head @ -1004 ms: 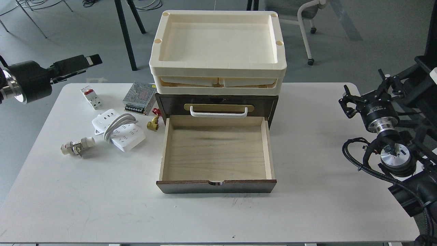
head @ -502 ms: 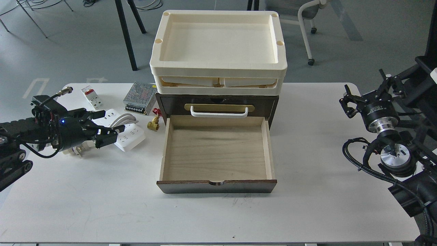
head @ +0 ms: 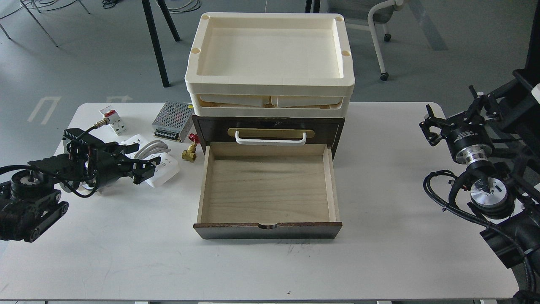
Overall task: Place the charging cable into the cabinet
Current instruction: 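Lower the left gripper onto the white power strip and close it, then lift the power strip with the left gripper up over the cabinet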
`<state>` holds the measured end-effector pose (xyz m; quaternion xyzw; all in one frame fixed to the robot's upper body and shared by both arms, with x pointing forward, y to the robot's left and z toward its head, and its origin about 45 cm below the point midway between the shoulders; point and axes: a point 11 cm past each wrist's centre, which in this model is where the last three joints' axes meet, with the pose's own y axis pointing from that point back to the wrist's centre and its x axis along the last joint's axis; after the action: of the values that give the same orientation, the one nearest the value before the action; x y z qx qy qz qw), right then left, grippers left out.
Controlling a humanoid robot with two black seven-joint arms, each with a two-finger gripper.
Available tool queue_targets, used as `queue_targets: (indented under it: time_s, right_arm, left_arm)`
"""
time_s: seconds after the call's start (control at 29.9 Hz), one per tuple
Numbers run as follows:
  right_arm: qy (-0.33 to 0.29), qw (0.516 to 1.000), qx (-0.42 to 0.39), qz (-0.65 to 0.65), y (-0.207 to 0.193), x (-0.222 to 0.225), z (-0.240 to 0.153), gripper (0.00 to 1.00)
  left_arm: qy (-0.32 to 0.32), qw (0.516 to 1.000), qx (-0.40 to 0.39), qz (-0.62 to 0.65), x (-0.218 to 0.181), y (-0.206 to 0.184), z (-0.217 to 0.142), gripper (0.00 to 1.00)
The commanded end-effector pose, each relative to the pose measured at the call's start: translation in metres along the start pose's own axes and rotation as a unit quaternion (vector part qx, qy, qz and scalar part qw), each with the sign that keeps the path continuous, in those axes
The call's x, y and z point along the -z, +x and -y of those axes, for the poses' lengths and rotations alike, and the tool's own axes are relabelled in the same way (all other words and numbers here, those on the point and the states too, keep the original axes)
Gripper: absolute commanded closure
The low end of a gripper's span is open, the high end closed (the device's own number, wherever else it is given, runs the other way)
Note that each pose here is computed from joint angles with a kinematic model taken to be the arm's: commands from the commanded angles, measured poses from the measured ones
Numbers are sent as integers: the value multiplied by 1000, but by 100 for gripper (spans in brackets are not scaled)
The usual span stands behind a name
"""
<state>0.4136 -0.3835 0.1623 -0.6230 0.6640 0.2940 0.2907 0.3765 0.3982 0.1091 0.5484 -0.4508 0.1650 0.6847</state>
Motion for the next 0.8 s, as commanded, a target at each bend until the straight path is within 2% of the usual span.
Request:
queue_targets:
  time_s: [0.0, 0.1, 0.17, 0.54, 0.77]
  right_arm:
    - [-1, 1000, 0, -1, 0, -1, 0, 0]
    - [-2, 1000, 0, -1, 0, -1, 0, 0]
    - [-2, 1000, 0, -1, 0, -1, 0, 0]
    - [-2, 1000, -1, -3, 1, -1, 0, 0]
    - [-1, 1000, 0, -3, 0, 0, 1, 0]
  left_arm:
    - [0, 1000, 11, 9, 0, -3, 2, 66]
    - [6, 1000, 13, 13, 2, -2, 4, 86]
    - [13, 1000, 16, 11, 6, -3, 4, 92]
    - [17, 1000, 2, 9, 8, 7, 5, 98]
    - [34, 999, -34, -7, 25, 40, -3, 98]
